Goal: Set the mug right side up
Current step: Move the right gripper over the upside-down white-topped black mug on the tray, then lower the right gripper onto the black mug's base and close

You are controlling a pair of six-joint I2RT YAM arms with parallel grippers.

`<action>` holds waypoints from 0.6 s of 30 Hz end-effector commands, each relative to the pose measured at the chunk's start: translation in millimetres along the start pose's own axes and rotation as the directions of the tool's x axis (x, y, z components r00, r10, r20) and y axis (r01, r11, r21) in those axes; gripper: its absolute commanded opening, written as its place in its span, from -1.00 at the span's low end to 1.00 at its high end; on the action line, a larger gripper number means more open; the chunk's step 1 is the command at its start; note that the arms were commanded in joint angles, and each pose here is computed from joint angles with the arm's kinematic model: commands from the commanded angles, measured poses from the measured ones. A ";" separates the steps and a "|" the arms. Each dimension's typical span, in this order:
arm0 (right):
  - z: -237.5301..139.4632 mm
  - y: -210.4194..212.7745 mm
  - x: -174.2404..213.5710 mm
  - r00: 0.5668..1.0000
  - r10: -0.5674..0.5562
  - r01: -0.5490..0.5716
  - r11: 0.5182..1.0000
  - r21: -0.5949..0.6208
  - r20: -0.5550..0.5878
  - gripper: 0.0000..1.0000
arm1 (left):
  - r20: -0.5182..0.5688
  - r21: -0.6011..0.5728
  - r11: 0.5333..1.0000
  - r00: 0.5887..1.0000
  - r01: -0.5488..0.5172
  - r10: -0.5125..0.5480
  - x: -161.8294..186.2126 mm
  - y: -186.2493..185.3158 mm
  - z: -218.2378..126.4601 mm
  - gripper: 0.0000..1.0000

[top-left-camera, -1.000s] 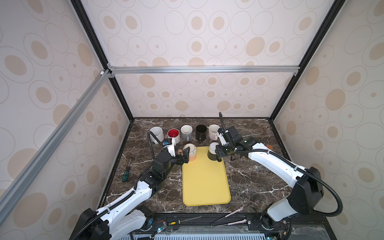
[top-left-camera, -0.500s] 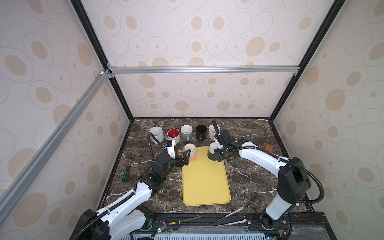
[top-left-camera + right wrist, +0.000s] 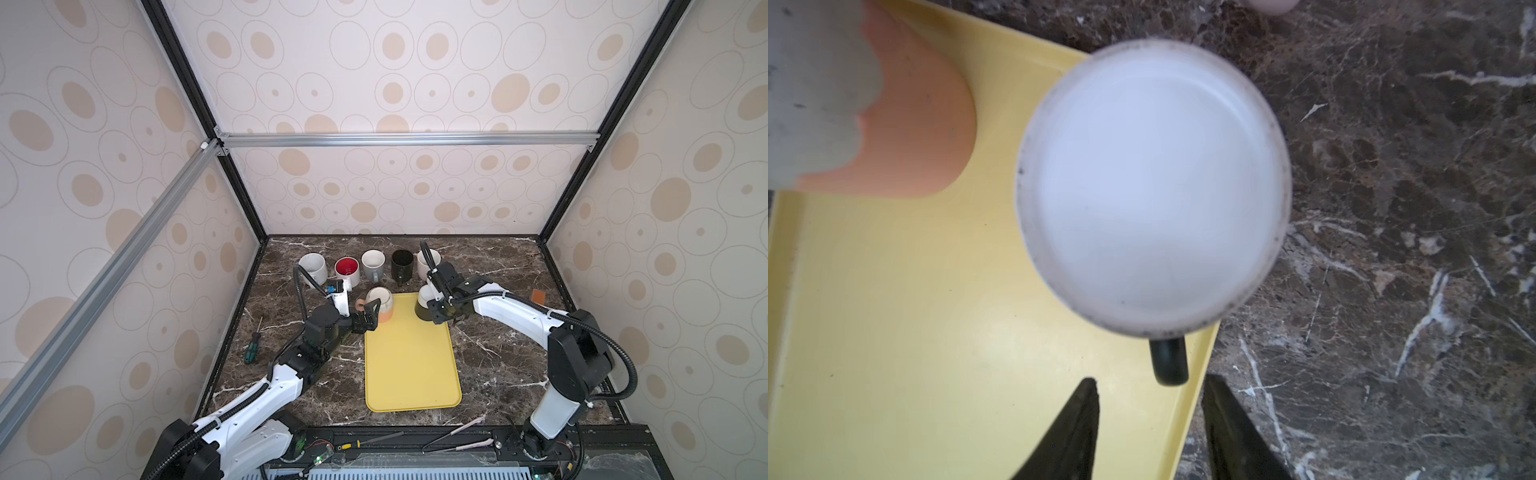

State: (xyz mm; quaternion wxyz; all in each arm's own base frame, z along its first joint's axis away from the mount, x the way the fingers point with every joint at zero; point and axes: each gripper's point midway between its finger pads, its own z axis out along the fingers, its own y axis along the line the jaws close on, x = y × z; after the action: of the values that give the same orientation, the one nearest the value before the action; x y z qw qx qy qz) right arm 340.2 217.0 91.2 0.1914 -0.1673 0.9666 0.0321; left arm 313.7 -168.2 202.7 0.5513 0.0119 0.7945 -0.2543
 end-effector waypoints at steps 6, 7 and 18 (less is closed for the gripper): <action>19.2 -8.5 -7.2 1.000 0.006 -0.006 1.000 0.011 0.003 -0.18 | -0.009 0.015 1.000 1.000 0.017 -0.017 4.2 0.4 4.7 0.97; 20.5 -7.5 -7.9 1.000 0.008 -0.008 1.000 0.004 0.002 -0.19 | -0.013 0.018 1.000 1.000 0.019 -0.019 5.0 0.0 5.4 0.96; 31.0 -5.9 -13.6 1.000 0.020 -0.020 1.000 -0.008 0.013 -0.26 | -0.031 0.033 0.999 0.999 0.038 -0.037 11.2 -1.7 11.1 0.95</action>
State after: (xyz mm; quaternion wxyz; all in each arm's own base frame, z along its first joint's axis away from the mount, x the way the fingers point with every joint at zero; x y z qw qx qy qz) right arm 359.5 215.9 66.7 0.1906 -0.1570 0.9686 0.0302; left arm 315.3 -175.8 185.2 0.5285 0.0148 0.8058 -0.2669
